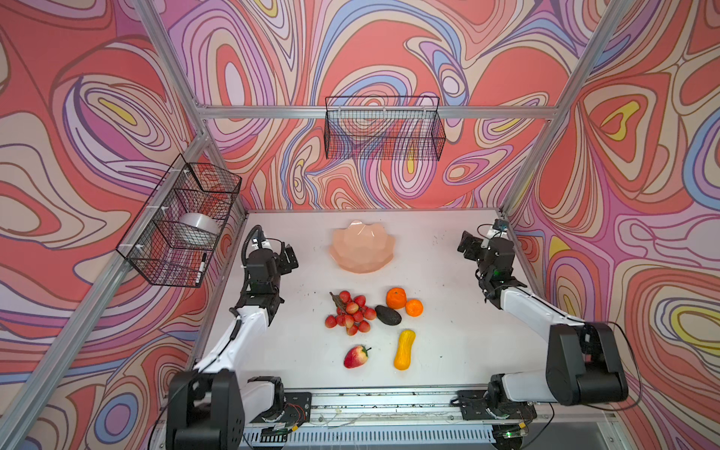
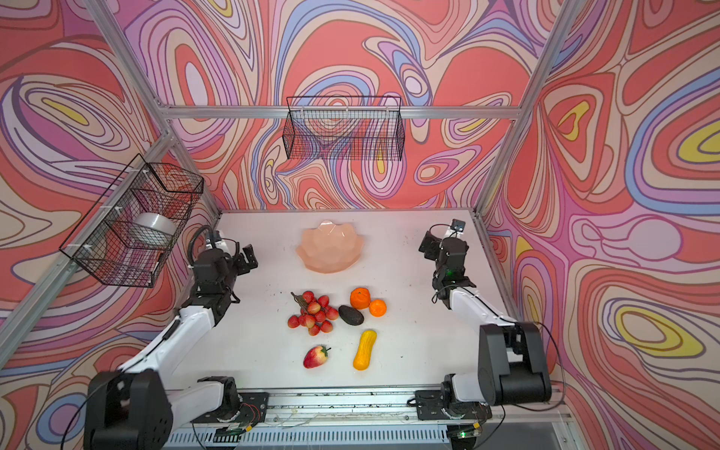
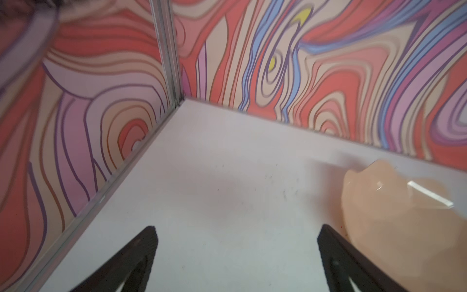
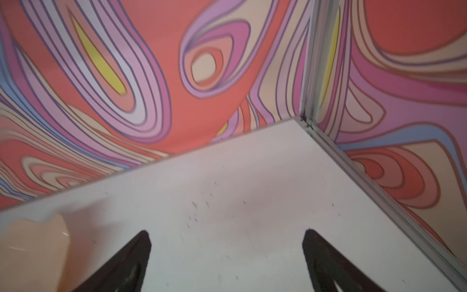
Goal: Place and organize the fake fruits in the fruit bowl
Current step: 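Raise both arms from rest and move grippers toward the fruits, then grasp the small tangerine with the right gripper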
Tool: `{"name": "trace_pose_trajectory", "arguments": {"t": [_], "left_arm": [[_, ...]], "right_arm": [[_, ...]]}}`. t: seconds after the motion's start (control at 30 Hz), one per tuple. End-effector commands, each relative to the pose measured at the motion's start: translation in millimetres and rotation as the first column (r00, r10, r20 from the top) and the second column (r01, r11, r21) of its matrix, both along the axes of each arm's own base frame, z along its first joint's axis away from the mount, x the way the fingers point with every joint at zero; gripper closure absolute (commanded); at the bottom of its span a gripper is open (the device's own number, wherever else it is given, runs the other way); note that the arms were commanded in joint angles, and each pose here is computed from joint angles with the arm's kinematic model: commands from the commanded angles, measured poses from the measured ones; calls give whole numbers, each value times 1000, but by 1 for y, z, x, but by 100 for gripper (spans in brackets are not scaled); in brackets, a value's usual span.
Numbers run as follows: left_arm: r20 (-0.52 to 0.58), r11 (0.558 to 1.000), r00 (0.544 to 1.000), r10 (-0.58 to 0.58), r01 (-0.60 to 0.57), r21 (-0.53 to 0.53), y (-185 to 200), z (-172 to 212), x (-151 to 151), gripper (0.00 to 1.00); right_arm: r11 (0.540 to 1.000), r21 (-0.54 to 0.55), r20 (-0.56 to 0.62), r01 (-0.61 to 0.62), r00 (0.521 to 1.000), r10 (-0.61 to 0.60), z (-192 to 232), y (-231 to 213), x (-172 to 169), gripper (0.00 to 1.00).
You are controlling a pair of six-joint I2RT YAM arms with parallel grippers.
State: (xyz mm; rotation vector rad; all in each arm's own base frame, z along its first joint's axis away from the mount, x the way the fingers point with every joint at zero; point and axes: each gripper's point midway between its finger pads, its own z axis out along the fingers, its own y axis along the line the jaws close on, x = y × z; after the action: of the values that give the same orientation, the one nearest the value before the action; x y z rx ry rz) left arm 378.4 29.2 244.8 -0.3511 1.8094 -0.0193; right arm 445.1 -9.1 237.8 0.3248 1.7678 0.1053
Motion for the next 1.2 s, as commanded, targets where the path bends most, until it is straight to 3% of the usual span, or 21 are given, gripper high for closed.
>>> {"name": "trace_pose_trajectory", "arguments": {"t": [0.0,0.07,0.17,0.3,0.4,0.57,1.03,1.17], "left_arm": [[-155,980,982,-108,79,-182,-25,-28,-48,0],[-133,951,983,-127,83,-298,-35,-30,-67,4],[-140,907,980,-138,68,-415,-43,-42,-92,4],[-201,908,966,-160,64,-414,-46,-52,-111,4],[-218,914,964,-152,53,-403,-45,-49,-114,4],[-221,903,962,-160,52,-426,-47,-51,-117,5],[-205,870,956,-207,84,-486,-58,-49,-122,5],[-202,863,957,-210,84,-498,-59,-51,-121,5]], "right_arm": [[971,210,-266,-111,950,166,-54,37,-35,5],[953,261,-267,-154,937,225,-57,59,-57,7],[943,284,-381,-176,881,279,-72,89,-90,8],[920,344,-531,-186,769,355,-105,127,-127,11],[908,371,-563,-195,730,387,-123,151,-145,11],[893,418,-595,-164,694,406,-148,172,-157,14],[892,439,-644,-110,654,398,-194,193,-143,21],[890,448,-657,-90,642,396,-203,195,-145,37]]}}
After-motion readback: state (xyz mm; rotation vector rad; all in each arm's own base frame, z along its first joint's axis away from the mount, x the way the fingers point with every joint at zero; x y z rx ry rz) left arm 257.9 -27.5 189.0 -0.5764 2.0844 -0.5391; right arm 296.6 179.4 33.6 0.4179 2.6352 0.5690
